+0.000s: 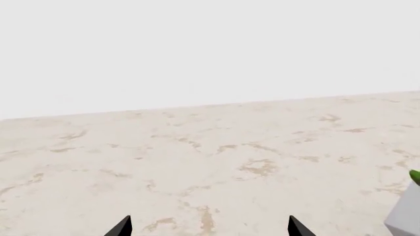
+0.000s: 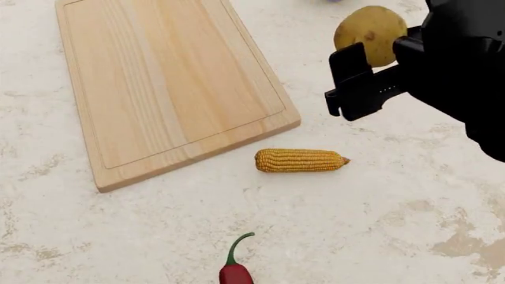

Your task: Clear the non-vegetable object off the cutting board and place the vegetables onto it.

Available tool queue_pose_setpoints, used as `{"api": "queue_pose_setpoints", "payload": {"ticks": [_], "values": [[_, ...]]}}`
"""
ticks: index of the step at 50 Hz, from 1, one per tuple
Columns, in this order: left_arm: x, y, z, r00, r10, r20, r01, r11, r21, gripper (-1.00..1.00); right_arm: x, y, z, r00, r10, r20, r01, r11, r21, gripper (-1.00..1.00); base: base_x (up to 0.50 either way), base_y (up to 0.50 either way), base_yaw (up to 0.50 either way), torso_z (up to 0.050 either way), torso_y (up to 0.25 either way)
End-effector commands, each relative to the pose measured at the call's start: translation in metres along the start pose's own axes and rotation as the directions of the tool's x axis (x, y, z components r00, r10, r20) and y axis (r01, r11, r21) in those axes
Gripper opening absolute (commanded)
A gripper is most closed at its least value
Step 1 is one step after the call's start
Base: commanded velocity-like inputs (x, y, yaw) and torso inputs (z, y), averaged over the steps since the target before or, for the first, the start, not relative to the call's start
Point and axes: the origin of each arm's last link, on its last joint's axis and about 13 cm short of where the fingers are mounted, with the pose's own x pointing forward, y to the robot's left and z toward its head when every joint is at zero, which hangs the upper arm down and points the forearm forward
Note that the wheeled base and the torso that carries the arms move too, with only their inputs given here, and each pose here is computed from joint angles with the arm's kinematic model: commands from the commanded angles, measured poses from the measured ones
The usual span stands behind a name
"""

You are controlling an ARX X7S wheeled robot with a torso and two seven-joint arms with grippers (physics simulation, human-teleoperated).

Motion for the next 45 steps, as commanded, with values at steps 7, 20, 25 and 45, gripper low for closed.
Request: {"api": "queue_pose_setpoints", "payload": {"ticks": [7, 20, 25, 45], "values": [[0.001, -0.006, 0.002, 0.999, -0.037, 0.010, 0.037, 0.999, -0.017, 1.00, -0.011, -0.028, -0.010, 0.991, -0.136, -0.014, 0.136, 0.990, 0.023, -1.00, 0.00, 0.00, 0.00, 0.000, 0.000], [0.000, -0.008, 0.001, 0.999, -0.040, 0.007, 0.040, 0.999, -0.011, 1.00, -0.004, -0.046, -0.030, 0.977, -0.195, -0.082, 0.200, 0.977, 0.067, -1.00, 0.00, 0.00, 0.00, 0.000, 0.000], [0.000, -0.008, 0.003, 0.999, -0.038, 0.008, 0.038, 0.999, -0.010, 1.00, -0.001, -0.049, -0.040, 0.972, -0.207, -0.112, 0.216, 0.974, 0.075, -1.00, 0.00, 0.00, 0.00, 0.000, 0.000], [0.000, -0.008, 0.000, 0.999, -0.039, 0.004, 0.039, 0.999, -0.012, 1.00, 0.008, -0.057, -0.069, 0.949, -0.255, -0.187, 0.279, 0.954, 0.112, 1.00, 0.00, 0.00, 0.00, 0.000, 0.000]]}}
